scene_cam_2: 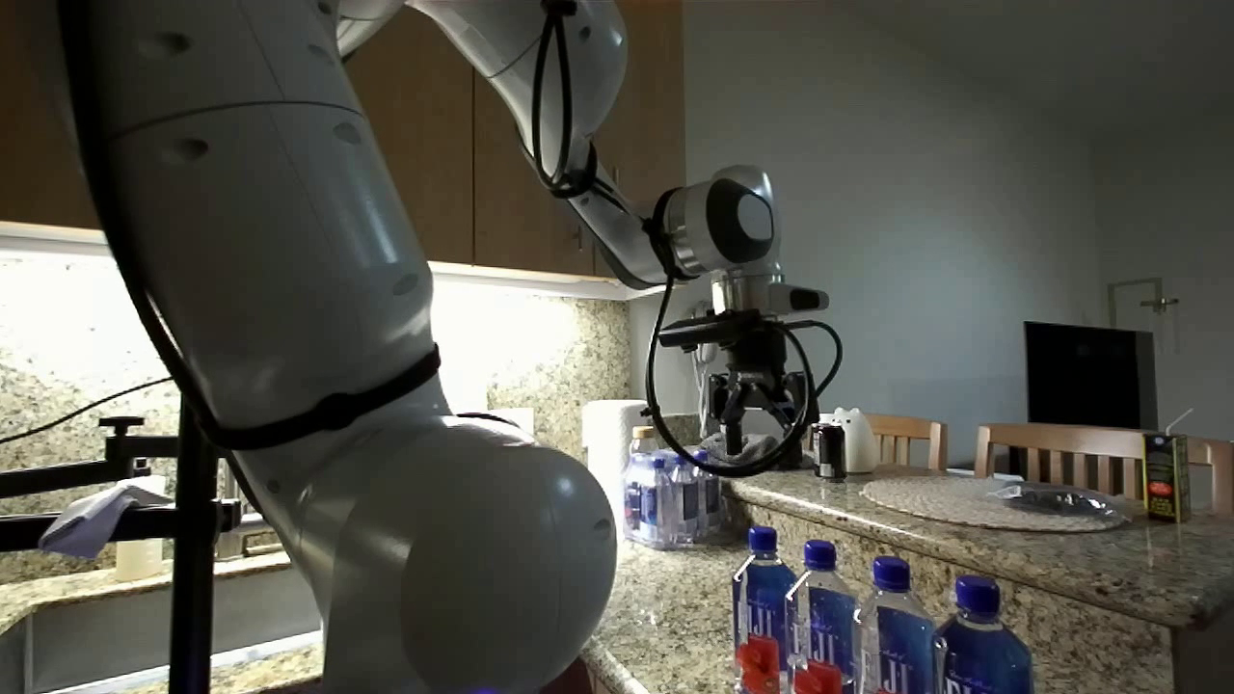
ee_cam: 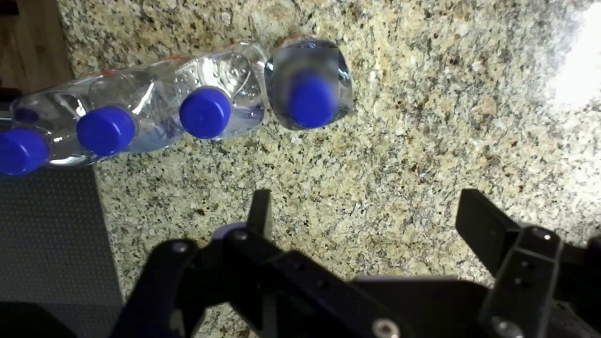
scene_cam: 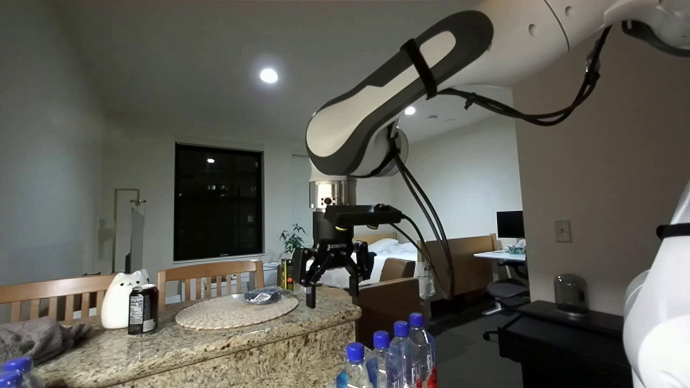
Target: Arrange the water bottles in a straight line.
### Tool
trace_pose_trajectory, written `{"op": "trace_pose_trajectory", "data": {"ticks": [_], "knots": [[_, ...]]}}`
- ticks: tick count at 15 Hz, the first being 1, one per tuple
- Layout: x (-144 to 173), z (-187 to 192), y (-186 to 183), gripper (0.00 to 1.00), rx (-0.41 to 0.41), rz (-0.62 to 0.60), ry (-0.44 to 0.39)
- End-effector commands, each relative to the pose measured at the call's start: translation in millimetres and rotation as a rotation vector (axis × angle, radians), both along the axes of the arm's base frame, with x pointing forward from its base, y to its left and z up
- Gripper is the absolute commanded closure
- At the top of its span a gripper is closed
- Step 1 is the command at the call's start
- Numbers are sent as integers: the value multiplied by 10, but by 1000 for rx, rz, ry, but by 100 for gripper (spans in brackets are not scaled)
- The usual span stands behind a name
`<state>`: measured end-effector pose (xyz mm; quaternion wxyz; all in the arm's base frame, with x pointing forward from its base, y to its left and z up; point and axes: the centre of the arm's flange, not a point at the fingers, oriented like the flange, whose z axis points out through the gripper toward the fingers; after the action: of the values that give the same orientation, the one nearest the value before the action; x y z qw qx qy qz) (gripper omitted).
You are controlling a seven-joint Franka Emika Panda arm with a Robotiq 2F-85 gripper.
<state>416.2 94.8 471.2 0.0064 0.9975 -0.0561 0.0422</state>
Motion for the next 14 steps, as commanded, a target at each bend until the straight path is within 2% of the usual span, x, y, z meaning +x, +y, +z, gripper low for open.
{"op": "trace_pose_trajectory", "data": {"ticks": [1,6,9,10,14], "knots": [[-21,178,-45,0,-16,11,-16],[81,278,-109,0,-8,-14,-34],[105,200,-78,0,-9,-10,-12],[85,231,-75,0,11,-20,-41],[100,178,-67,0,9,-19,-27]]}}
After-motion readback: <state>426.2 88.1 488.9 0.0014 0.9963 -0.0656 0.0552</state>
